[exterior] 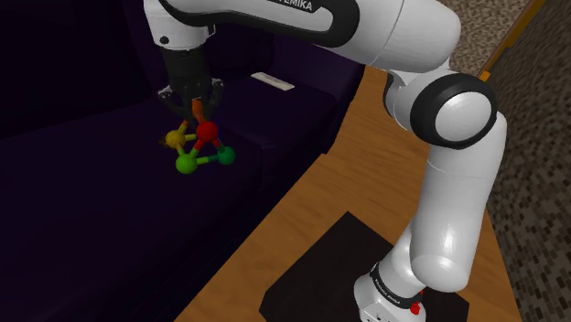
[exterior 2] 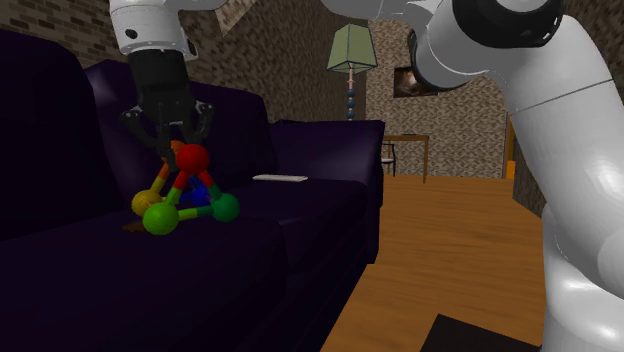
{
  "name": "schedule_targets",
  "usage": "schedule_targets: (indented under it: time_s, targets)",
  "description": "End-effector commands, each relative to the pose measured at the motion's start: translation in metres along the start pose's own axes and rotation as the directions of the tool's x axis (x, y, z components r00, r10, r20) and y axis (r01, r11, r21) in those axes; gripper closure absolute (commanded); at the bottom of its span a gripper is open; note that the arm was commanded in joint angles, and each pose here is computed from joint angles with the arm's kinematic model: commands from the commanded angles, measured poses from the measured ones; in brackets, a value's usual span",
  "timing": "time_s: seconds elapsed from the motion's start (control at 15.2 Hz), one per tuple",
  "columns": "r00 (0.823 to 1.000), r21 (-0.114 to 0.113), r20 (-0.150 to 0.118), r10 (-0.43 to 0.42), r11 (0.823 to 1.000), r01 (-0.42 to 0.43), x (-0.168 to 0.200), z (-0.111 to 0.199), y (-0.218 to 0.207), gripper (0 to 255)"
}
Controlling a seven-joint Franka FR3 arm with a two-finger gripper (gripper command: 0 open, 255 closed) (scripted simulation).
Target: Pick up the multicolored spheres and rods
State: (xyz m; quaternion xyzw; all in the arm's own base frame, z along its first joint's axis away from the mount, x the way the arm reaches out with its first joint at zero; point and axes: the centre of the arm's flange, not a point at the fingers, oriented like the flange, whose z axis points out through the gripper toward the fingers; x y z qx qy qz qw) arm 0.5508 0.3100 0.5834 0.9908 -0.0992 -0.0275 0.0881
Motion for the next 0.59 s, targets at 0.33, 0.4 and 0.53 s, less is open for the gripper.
schedule_targets:
  time_s: [0.33,0.4,0.53]
  targets:
    - [1.0,0.0,0.0,0.0,1.0,0.0,-0.001,-0.036,0.006,255]
    - [1.0,0.0,0.0,0.0,1.0,0.0,-0.001,-0.042,0.007,255]
    - [1.0,0.0,0.0,0.0,1.0,0.0,-0.001,-0.042,0.007,255]
